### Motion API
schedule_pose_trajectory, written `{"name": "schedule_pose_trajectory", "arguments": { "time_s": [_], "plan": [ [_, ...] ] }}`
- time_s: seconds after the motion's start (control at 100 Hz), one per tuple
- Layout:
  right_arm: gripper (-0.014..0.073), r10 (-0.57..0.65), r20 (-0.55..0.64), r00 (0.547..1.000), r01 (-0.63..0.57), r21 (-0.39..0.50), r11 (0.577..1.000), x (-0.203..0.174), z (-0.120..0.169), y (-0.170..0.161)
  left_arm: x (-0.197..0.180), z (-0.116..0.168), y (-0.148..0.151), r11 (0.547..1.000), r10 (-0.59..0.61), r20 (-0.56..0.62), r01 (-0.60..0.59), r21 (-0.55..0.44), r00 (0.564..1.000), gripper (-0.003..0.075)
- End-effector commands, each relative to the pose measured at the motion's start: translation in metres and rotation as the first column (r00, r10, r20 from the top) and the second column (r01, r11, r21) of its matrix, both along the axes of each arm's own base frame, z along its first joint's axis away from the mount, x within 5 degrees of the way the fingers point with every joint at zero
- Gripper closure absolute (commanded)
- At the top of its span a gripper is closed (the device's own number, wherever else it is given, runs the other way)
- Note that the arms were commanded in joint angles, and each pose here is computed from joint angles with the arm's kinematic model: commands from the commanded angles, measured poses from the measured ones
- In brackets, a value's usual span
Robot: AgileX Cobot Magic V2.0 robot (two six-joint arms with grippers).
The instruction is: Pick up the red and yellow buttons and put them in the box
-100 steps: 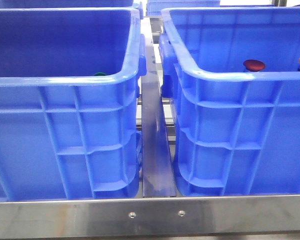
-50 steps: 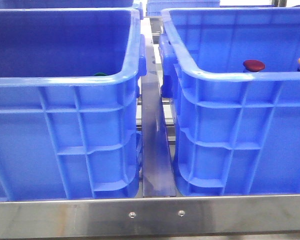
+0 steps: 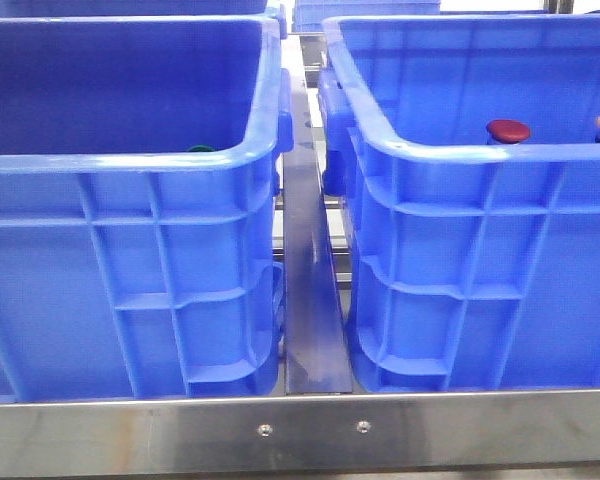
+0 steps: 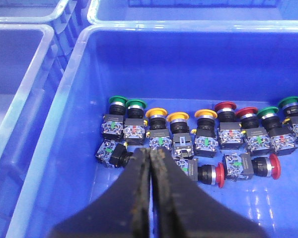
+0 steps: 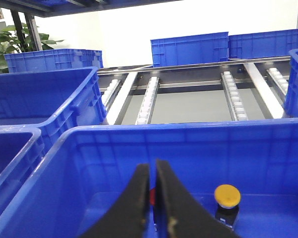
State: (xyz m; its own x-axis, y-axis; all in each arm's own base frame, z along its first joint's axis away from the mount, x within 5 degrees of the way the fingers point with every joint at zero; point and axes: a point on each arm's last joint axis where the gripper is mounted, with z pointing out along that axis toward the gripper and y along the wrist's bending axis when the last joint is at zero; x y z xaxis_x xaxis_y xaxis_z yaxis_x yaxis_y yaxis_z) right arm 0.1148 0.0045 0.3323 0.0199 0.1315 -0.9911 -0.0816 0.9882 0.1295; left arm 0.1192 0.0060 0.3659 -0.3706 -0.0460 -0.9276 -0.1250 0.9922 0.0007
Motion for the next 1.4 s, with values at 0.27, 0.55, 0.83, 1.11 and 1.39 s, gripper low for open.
{"name": "schedule_pose_trajectory", "arguments": {
  "time_s": [0.27,0.55,0.83,1.11,1.39],
  "plan": [
    [0.0663,0.005,0.030,1.000,-0.005,0.019,1.000,-0.0011,0.0096,0.0005,0.0010,0.0150,-0.0017,1.000,-0.026,0.102,0.025,0.007,0.994,0.0741],
    [0.0663,0.005,0.030,1.000,-0.005,0.019,1.000,-0.0011,0.0096,0.0005,0.0010,0.0150,-0.0018,1.000,-0.026,0.102,0.026,0.006,0.994,0.0741],
    [0.0663,0.005,0.030,1.000,-0.005,0.019,1.000,-0.0011,0.0096,0.0005,0.0010,0.0150,-0.0018,1.000,-0.026,0.102,0.026,0.006,0.994,0.0741],
    [0.0663,0.005,0.030,1.000,-0.005,0.019,1.000,-0.0011,0.0096,0.0005,0.0009,0.0147,-0.0016,1.000,-0.024,0.099,0.024,0.007,0.995,0.0741],
    [0.0663,0.006,0.030,1.000,-0.006,0.019,1.000,-0.0011,0.0095,0.0005,0.0009,0.0147,-0.0026,0.999,-0.029,0.101,0.030,-0.011,0.995,0.0741]
  ]
}}
